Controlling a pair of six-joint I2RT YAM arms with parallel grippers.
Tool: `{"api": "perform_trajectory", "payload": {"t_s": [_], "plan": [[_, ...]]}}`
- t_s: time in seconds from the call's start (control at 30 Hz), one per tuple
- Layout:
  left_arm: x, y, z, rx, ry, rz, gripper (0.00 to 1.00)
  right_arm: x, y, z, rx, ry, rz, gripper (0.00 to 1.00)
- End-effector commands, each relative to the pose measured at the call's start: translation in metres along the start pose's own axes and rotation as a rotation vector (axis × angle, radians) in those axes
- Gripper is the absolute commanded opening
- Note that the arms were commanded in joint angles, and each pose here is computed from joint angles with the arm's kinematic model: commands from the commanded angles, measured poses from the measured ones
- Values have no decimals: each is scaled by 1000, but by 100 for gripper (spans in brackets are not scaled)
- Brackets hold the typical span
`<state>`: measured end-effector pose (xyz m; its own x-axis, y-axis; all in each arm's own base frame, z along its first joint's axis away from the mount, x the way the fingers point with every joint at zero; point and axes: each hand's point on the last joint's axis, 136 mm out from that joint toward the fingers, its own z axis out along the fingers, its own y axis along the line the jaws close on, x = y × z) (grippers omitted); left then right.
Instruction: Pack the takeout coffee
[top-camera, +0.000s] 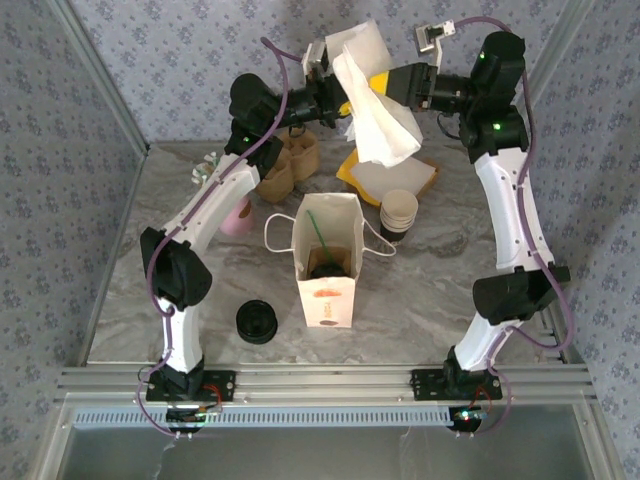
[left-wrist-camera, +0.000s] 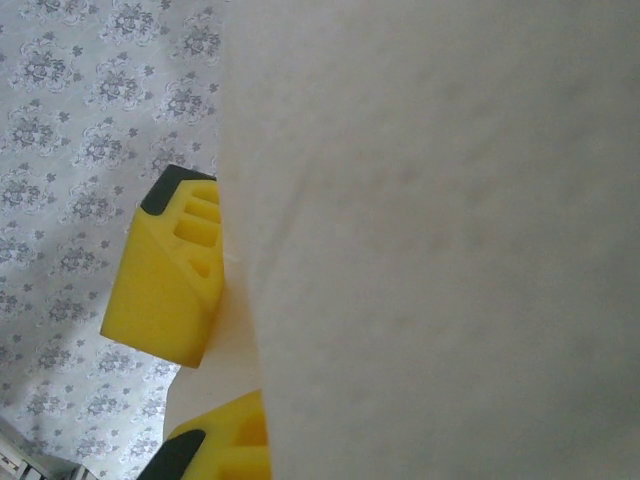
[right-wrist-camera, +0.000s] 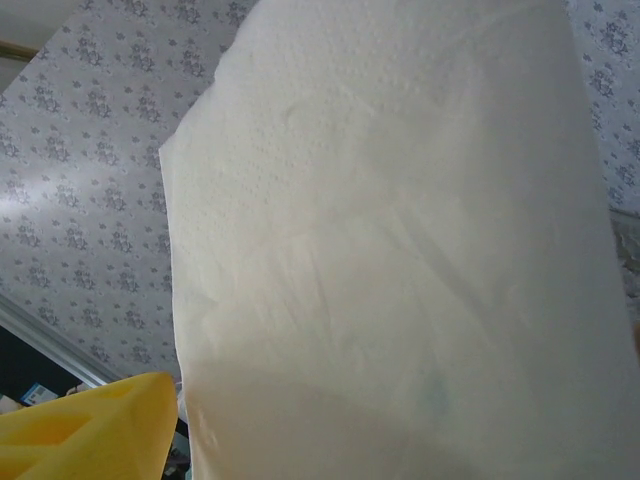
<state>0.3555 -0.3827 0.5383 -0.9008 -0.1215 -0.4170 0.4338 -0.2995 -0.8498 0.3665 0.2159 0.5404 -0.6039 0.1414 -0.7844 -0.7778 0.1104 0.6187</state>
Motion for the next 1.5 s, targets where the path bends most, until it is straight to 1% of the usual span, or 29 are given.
{"api": "perform_trajectory", "payload": {"t_s": [0.0, 0.23, 0.5, 0.6, 0.83, 0.97, 1.1, 1.17, 1.3, 1.4, 1.47], "plan": [[7, -43, -7, 46, 12, 97, 0, 8, 22, -3, -26, 26, -40, 78], [6, -41, -7, 39, 13, 94, 0, 7, 35, -10, -24, 20, -65, 73], [5, -42, -7, 39, 10, 98, 0, 7, 40, -13, -17, 11, -73, 59], [5, -42, -7, 39, 10, 97, 0, 7, 42, -12, -18, 10, -76, 52], [5, -41, -6, 39, 9, 97, 0, 8, 44, -11, -17, 12, -74, 34], [4, -43, -6, 41, 6, 102, 0, 11, 41, -10, 0, 14, -72, 16], [4, -46, -6, 41, 5, 106, 0, 13, 39, -9, 17, 16, -71, 4], [5, -48, -6, 38, 7, 106, 5, 13, 39, -10, 24, 14, -71, 0], [6, -49, -10, 14, -6, 113, 21, 12, 42, -13, 41, 0, -81, 0], [0, -54, -22, -17, -55, 151, 30, 11, 44, -17, 67, -15, -74, 0], [-8, -59, -39, -62, -121, 201, 42, 12, 44, -20, 92, -23, -98, 0]]}}
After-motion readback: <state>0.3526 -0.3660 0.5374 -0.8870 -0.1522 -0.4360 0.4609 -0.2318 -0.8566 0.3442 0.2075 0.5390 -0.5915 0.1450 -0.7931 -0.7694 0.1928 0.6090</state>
